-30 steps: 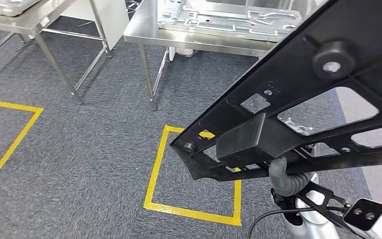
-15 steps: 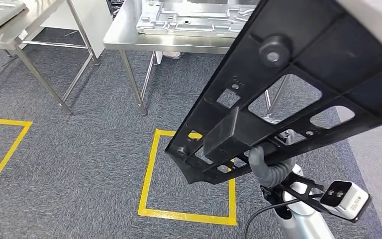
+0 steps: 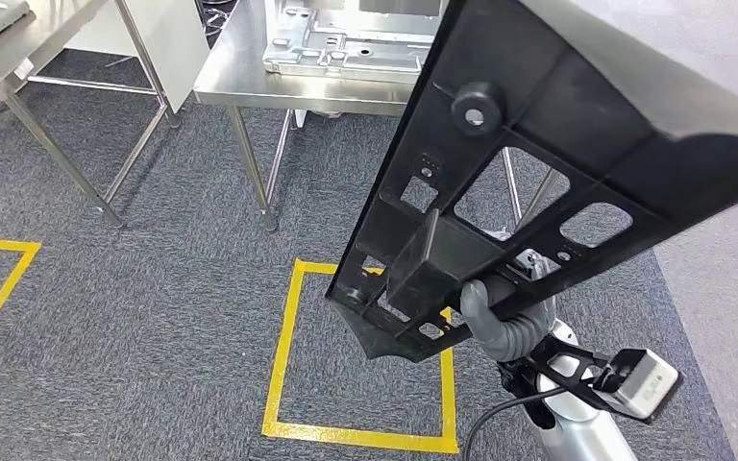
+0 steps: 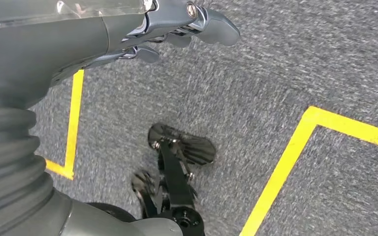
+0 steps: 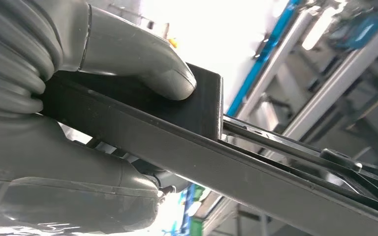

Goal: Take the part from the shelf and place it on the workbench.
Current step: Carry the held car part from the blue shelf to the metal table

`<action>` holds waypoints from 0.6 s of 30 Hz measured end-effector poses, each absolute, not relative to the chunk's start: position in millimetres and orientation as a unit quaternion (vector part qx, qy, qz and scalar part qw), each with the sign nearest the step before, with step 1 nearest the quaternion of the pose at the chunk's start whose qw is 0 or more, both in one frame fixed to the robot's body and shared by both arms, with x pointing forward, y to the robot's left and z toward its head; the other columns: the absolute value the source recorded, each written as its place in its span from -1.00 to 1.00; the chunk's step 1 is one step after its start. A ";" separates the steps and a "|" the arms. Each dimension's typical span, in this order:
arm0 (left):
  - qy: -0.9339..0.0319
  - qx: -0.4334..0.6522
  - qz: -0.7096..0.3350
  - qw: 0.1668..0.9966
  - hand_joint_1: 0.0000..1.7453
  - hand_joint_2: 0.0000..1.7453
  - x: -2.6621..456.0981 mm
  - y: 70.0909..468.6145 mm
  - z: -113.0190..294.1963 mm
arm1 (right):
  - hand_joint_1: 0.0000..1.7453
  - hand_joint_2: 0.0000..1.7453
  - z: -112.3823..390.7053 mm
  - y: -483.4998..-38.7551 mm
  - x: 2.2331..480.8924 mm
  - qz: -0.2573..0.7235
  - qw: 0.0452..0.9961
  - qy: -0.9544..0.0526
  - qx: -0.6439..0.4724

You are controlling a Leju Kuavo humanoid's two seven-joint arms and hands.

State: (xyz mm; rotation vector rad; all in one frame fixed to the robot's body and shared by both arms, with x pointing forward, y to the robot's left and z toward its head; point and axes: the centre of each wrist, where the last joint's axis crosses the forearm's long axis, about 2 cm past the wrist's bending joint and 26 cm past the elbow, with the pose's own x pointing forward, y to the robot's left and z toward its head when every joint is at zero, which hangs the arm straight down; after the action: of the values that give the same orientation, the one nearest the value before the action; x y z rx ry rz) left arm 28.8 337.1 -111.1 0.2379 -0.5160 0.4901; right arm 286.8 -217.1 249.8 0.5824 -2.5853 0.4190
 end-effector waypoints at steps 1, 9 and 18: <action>-0.252 0.116 0.239 0.931 -1.00 1.00 28.6 337.1 -111.2 | 1.00 1.00 248.4 -217.3 287.3 0.151 0.234 -0.938 0.208; -0.255 0.112 0.236 0.931 -1.00 1.00 32.2 334.9 -111.0 | 1.00 1.00 242.1 -217.3 290.2 0.161 0.241 -0.935 0.203; -0.252 0.109 0.235 0.932 -1.00 1.00 28.2 334.5 -111.4 | 1.00 1.00 241.1 -212.1 289.6 0.174 0.239 -0.933 0.207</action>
State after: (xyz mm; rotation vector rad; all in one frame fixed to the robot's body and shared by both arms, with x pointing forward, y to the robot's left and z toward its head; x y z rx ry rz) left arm 28.2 334.5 -111.4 0.2223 -0.5164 0.4816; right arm 289.6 -212.1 241.1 0.5675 -2.5534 0.4755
